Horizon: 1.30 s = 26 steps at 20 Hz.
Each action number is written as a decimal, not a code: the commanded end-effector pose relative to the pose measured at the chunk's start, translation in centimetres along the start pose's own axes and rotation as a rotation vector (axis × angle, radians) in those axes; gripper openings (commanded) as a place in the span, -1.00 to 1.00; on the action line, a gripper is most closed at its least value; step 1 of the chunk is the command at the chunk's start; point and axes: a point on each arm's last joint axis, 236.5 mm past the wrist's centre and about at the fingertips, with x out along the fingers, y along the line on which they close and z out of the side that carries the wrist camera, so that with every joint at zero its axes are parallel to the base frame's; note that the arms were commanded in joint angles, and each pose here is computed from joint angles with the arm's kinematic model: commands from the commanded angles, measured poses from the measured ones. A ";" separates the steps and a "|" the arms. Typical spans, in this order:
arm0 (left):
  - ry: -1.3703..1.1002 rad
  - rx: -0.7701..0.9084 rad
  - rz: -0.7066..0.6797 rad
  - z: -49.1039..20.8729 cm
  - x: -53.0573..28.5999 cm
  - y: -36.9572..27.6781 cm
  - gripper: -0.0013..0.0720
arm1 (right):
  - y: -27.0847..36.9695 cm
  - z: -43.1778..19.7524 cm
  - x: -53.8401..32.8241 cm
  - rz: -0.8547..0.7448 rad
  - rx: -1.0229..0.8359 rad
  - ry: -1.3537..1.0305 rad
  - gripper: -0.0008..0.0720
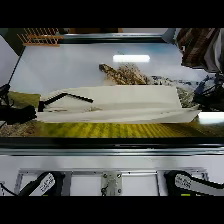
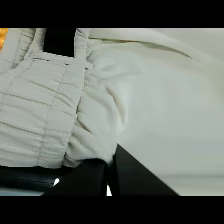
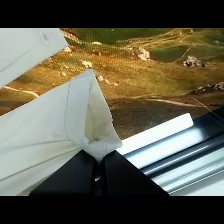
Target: Fold the clothes and pants, and hang the long-sleeved shirts on hangers.
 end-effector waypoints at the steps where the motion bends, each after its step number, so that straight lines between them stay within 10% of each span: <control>1: 0.051 -0.020 -0.017 0.4 2.3 0.5 -0.93 | 0.7 1.1 2.3 0.010 0.039 -0.007 -0.94; 26: -0.041 -0.026 -0.091 16.2 11.0 -3.5 -0.93 | 10.5 12.5 8.1 0.295 0.323 -0.293 -0.94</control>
